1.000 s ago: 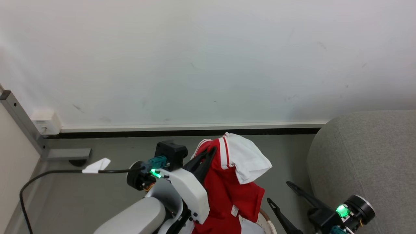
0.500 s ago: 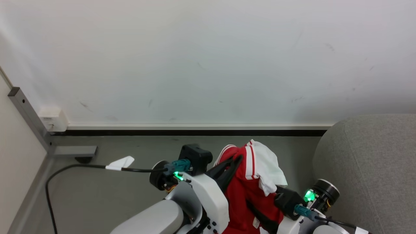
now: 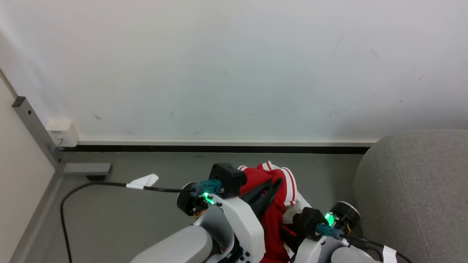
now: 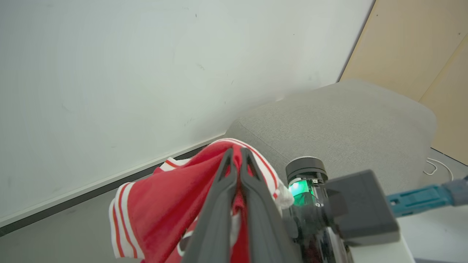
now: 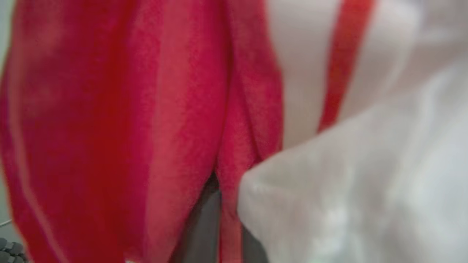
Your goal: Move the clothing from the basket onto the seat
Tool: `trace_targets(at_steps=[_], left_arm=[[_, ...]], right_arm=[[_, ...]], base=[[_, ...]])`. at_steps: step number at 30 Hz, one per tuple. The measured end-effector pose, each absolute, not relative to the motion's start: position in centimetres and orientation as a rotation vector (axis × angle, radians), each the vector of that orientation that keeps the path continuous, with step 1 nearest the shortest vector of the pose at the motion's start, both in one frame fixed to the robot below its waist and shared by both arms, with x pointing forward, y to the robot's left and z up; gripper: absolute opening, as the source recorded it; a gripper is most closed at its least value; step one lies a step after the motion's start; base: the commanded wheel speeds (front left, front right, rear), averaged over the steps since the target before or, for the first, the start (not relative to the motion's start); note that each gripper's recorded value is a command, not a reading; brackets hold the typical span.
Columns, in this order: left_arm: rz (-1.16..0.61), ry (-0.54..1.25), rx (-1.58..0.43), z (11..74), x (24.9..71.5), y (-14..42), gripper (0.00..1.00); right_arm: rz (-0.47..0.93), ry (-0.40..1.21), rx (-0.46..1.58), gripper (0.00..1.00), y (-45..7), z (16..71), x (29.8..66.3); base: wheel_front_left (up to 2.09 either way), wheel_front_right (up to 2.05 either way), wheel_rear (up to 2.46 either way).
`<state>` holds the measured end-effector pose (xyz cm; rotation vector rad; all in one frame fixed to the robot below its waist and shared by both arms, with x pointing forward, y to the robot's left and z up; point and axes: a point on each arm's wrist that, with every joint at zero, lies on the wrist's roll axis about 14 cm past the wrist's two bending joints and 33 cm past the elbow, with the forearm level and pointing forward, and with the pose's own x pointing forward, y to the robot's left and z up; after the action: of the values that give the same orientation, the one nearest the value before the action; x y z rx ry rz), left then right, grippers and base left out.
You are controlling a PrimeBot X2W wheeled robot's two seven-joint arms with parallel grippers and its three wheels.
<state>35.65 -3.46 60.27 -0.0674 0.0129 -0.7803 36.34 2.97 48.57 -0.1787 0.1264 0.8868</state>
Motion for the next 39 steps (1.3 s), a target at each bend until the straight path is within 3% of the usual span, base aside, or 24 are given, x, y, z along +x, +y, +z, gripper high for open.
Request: trace_targets(at_steps=[29,30,31,32,33,34,39], left_arm=[[-0.718,0.032,-0.059,59.1,37.1,-2.0,0.0],[-0.713,0.032,-0.059,59.1,37.2,-1.9,0.05],[-0.71,0.028,-0.06,59.2,37.2,-1.9,0.33],[-0.703,0.021,-0.061,59.3,37.3,-1.8,0.49],[-0.698,0.016,-0.057,59.3,37.4,-1.7,0.89],[-0.697,0.016,-0.055,59.2,37.4,-1.7,1.0],[-0.69,0.014,-0.056,59.2,37.5,-1.5,1.0]], right_arm=[[0.827,0.068,-0.079,0.0,1.2,51.2,37.8],[0.826,0.067,-0.077,0.0,1.2,51.2,37.8],[0.824,0.066,-0.075,0.0,1.2,51.3,37.8],[0.822,0.062,-0.074,0.0,1.1,51.4,37.9],[0.821,0.059,-0.073,0.0,1.1,51.5,37.9],[0.82,0.056,-0.073,0.0,1.1,51.6,38.0],[0.811,0.043,-0.073,0.0,0.9,51.9,38.3]], base=[[0.0,0.0,0.0],[0.0,0.0,0.0],[0.0,0.0,0.0],[0.0,0.0,0.0],[0.0,0.0,0.0],[0.0,0.0,0.0],[0.0,0.0,0.0]])
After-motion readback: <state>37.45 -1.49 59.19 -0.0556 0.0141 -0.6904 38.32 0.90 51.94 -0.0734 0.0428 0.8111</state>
